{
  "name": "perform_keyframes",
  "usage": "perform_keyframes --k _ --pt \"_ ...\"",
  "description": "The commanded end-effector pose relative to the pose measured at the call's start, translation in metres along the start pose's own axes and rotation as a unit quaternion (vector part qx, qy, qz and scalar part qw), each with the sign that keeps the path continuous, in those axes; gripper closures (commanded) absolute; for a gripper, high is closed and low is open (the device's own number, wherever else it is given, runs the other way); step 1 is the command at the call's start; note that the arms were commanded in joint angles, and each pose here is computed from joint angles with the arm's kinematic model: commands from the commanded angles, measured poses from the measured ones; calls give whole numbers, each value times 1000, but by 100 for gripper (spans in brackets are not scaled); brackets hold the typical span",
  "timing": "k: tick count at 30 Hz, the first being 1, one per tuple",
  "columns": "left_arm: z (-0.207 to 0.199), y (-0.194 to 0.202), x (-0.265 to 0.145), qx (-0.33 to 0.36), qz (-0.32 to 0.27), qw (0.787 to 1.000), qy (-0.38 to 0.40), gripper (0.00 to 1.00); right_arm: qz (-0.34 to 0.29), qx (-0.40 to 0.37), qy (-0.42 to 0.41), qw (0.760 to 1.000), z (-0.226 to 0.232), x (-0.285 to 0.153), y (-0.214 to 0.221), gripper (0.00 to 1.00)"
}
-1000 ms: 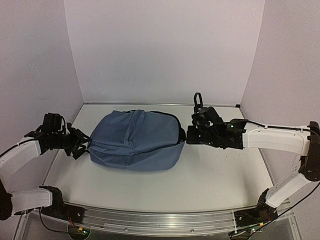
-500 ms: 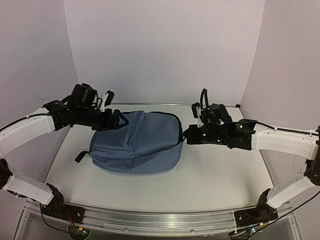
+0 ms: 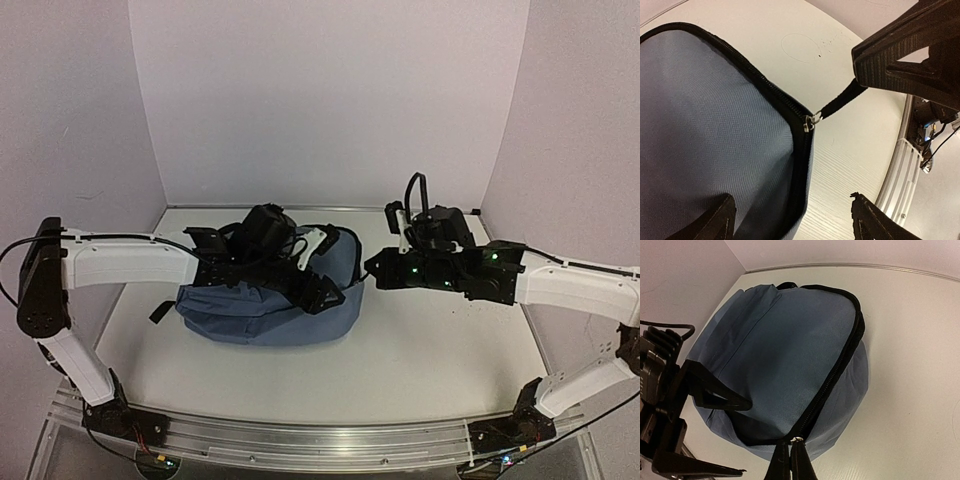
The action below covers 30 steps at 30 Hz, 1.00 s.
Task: Pack the student bag
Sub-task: Zip the student bag at the center of the board.
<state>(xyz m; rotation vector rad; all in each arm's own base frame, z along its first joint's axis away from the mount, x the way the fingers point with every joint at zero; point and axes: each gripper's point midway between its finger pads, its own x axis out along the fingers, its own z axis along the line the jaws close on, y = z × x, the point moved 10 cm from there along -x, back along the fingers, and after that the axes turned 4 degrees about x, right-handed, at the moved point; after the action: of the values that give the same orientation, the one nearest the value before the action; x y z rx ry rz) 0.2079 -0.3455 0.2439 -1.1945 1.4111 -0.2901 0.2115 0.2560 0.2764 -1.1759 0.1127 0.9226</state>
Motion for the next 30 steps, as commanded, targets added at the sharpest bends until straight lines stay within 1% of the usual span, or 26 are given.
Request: perform_keyframes --k 1,3,5,9,11,13,14,16,21,26,30 --pt "-8 -25 11 62 -48 996 -42 22 -52 7 -29 998 9 -18 -17 100" --pt "-10 -24 18 72 -41 996 -45 34 -57 14 -20 998 8 -18 -17 100" --pt "-13 -22 24 78 -37 995 -42 50 -67 18 -13 998 6 -21 -19 100" --pt "-16 -18 29 79 -35 996 -35 73 -84 19 6 996 3 -23 -21 100" --pt "-17 -16 31 78 -31 996 -29 88 -90 19 19 996 1 -22 -22 100" --pt "-19 -13 32 77 -25 996 -23 98 -97 23 35 994 0 -19 -23 100" --pt "-19 -11 33 78 -22 997 -19 100 -102 25 46 993 -1 -18 -24 100" --pt "-20 -5 33 78 -18 997 -11 100 -117 31 77 990 -5 -14 -25 100" --pt "-24 12 28 62 -6 998 19 100 -173 31 180 968 -20 -8 -33 100" --pt "-33 30 21 44 35 997 51 100 -172 13 208 963 -23 15 -49 100" --pt "-36 45 15 29 67 995 66 100 -163 4 210 964 -24 37 -59 100"
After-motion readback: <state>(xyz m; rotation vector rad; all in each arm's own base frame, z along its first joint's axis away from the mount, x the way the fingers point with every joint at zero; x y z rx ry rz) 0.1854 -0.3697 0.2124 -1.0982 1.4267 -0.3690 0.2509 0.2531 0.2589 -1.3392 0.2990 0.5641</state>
